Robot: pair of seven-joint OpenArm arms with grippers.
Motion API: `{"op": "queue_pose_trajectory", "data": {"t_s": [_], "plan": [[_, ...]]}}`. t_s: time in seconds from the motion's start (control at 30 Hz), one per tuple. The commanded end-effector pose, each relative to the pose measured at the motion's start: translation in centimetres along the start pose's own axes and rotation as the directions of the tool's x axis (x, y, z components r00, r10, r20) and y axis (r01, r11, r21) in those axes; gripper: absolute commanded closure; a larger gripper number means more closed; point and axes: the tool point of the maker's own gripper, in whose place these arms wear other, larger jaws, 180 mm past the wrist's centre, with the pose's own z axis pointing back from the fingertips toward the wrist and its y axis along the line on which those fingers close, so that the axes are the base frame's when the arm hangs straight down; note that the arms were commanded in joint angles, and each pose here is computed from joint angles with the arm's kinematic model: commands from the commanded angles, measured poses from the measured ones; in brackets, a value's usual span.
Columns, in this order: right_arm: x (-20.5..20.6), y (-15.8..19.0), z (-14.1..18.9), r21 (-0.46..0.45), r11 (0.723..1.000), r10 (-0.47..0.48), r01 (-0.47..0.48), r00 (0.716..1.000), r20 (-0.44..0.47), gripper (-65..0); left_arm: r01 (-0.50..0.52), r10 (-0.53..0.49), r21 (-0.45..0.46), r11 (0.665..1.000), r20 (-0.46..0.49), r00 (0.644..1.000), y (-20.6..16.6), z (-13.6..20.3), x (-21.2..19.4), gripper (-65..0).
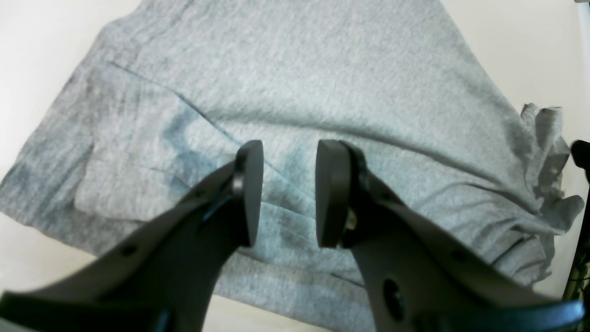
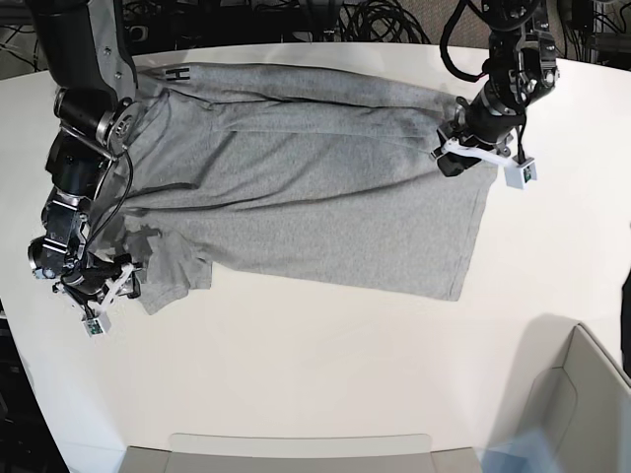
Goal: Fold the T-shirt properly
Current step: 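Move the right gripper down the shirt to the sleeve and hem corner, then move the left gripper to the hem corner beside it and pinch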
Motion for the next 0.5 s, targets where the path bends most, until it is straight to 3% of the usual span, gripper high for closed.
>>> {"op": "queue_pose_trajectory", "data": {"t_s": [0.0,0.27,0.33,0.47], "plan": [[2.4,-1.5,0.3,-0.044,0.998,-0.034,0.038,0.996,0.087,-33.7,0.010,-0.010,-0.012,1.000,0.022,1.000,-0.4,0.3,0.6,-19.8],[-2.8,0.3,-2.3,0.033,0.986,-0.162,0.162,0.987,0.003,-33.7,0.006,-0.006,-0.011,1.000,0.022,1.000,-0.3,0.3,0.6,-19.8],[-3.3,1.1,-2.6,0.049,0.987,-0.150,0.150,0.989,-0.016,-33.6,0.005,-0.005,-0.012,1.000,0.023,1.000,-0.4,0.3,0.6,-19.8],[-4.7,4.5,-3.7,0.100,0.994,-0.029,0.038,0.996,-0.087,-33.6,-0.011,0.012,-0.023,1.000,0.025,1.000,-0.8,0.1,0.5,-19.9]]}}
